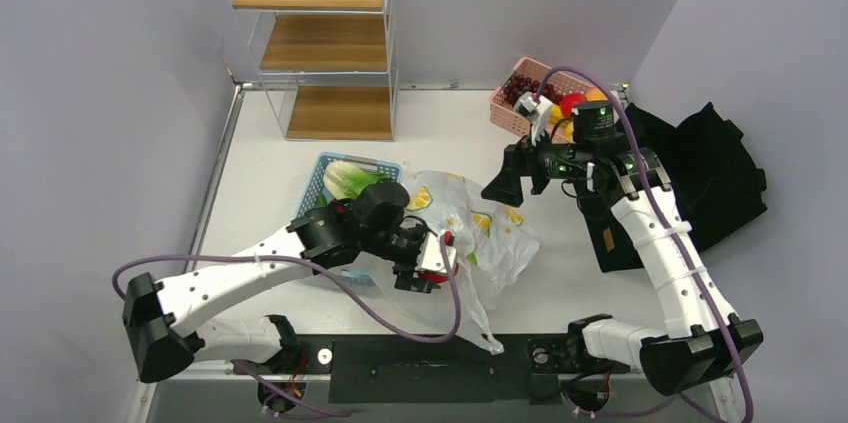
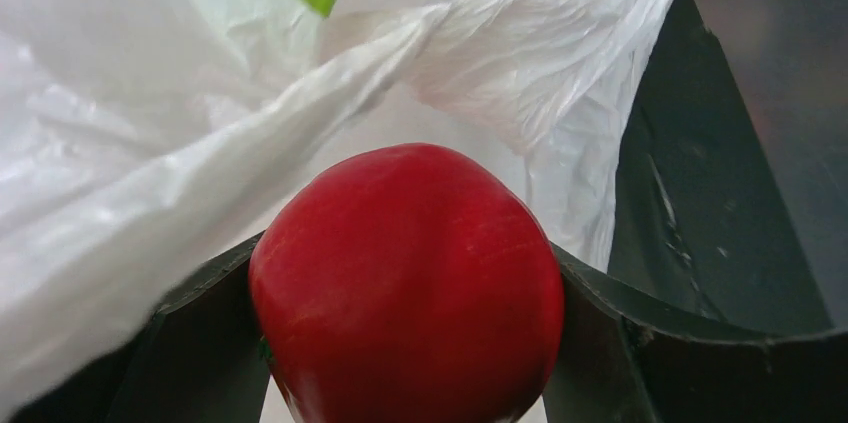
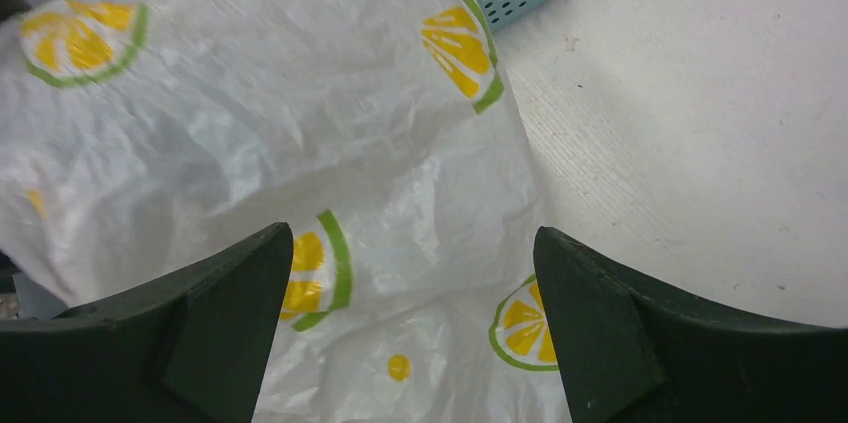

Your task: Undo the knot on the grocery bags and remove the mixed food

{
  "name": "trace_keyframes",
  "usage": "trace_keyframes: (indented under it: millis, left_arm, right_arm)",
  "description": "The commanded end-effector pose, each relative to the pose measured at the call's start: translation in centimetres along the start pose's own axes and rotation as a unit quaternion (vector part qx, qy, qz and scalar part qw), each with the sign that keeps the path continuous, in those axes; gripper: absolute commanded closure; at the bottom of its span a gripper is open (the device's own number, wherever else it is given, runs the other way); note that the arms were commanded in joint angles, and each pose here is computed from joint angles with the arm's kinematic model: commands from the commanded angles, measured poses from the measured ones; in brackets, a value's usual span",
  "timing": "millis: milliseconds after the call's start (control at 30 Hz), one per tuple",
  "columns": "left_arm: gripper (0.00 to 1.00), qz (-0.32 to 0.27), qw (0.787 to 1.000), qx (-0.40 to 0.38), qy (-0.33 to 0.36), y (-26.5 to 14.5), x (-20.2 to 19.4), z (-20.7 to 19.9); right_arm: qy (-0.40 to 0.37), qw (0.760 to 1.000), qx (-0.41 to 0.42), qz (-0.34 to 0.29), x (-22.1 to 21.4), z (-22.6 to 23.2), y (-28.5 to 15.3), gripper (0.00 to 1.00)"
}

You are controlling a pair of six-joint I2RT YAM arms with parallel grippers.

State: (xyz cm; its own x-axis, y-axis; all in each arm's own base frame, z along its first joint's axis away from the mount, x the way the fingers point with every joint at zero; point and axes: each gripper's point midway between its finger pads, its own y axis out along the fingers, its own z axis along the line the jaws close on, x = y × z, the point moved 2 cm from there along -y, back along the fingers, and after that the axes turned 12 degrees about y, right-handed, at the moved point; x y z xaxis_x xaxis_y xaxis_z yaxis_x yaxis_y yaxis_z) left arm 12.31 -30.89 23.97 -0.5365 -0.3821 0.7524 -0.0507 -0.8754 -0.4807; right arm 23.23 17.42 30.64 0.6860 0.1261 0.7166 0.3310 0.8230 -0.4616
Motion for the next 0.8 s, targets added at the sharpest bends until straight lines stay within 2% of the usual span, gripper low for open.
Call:
trace_keyframes:
  millis: [0, 67, 167, 267, 433, 600, 700, 767]
  left_arm:
    - [0.47, 0.053, 0.988, -0.117, -0.089, 1.4, -4.3, -4.2]
    - [0.49, 0.069, 0.982, -0.132, -0.117, 1.2, -5.7, -5.4]
    - [0.48, 0.067, 0.982, -0.141, -0.104, -0.1, -5.7, -6.7]
    - [0.45, 0.053, 0.987, -0.130, -0.081, -1.3, -4.5, -6.6]
    - [0.45, 0.022, 0.985, -0.141, -0.094, -2.7, -0.5, -5.3]
    - [0.43, -0.047, 0.995, -0.062, -0.060, -3.5, 4.7, -1.4]
    - [0.40, -0.063, 0.997, 0.002, -0.035, -3.8, 6.2, 0.6]
    - [0.39, -0.061, 0.995, 0.070, -0.025, -3.8, 6.7, 3.4]
  right_arm:
    - [-0.002, 1.000, -0.003, -0.016, 0.5, -0.1, 0.2, 0.14]
    - [-0.002, 1.000, -0.011, -0.015, 0.3, -0.4, 0.3, 0.14]
    - [-0.003, 1.000, -0.016, -0.013, 0.0, -0.6, 0.2, 0.15]
    - [0.001, 1.000, -0.014, -0.010, -0.1, -0.6, 0.4, 0.15]
    - [0.008, 1.000, 0.010, -0.014, 0.9, 0.4, 0.4, 0.15]
    - [0.008, 0.999, 0.026, -0.033, 1.5, 1.9, 0.1, 0.15]
    - [0.011, 0.998, 0.037, -0.047, 2.0, 2.7, 0.0, 0.15]
    - [0.014, 0.997, 0.047, -0.056, 2.5, 3.6, -0.2, 0.15]
